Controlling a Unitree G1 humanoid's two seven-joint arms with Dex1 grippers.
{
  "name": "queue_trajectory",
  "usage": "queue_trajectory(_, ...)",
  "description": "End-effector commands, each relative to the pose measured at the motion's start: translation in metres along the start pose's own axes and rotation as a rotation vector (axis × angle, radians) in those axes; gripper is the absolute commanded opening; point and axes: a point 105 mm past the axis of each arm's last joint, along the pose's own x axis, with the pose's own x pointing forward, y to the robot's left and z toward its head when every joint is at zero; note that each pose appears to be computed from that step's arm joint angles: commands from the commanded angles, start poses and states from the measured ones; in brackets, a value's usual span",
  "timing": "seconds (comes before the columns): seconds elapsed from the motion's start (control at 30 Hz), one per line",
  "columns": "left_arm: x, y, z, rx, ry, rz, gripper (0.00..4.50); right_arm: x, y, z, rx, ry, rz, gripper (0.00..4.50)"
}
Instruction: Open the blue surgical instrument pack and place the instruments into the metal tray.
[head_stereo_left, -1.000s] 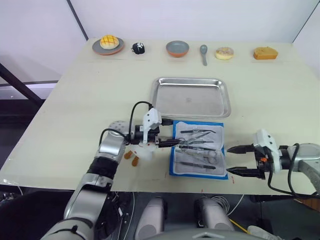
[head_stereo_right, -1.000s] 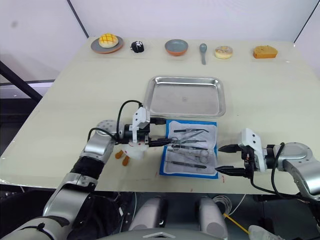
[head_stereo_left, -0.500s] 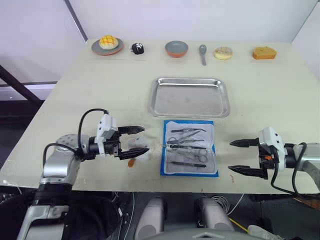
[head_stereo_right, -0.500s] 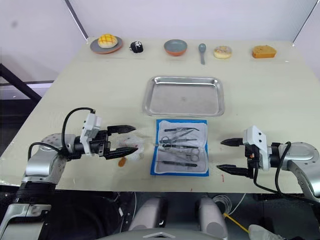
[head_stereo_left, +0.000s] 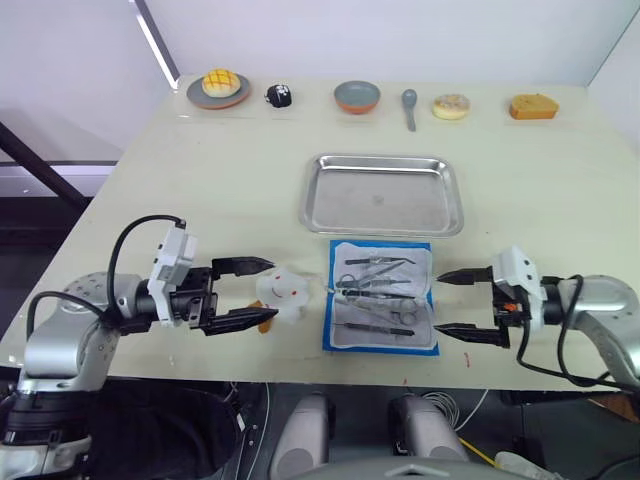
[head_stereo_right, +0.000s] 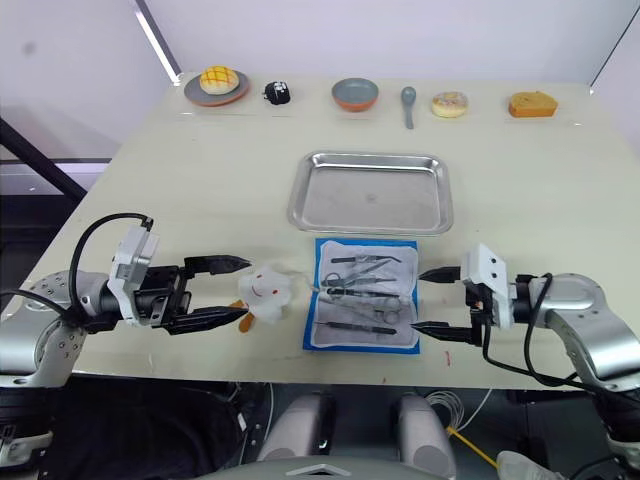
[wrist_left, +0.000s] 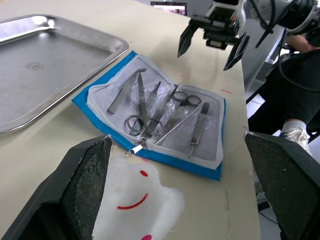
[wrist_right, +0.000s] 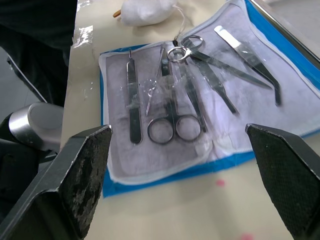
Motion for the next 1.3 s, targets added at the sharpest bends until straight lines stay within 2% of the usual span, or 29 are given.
queue_trajectory(0.03,0.0,-0.004,0.01,0.041,-0.007,-0.011,4.5,0.008,-0.006,0.0,-0.051,0.0,0.014,4.48)
queue_trajectory(0.37,0.004,-0.005,0.009,0.054,-0.008,-0.02,4.5,0.024,-0.016,-0.008,-0.051,-0.014,0.029,4.48)
queue_trajectory(0.83,0.029,0.014,0.007,0.073,0.0,-0.062,4.5,0.033,-0.015,-0.047,-0.033,0.077,0.048,4.48)
queue_trajectory(1.3,0.058,0.034,0.01,0.146,0.096,-0.112,4.5,0.034,-0.011,-0.046,-0.017,0.044,0.072,4.48)
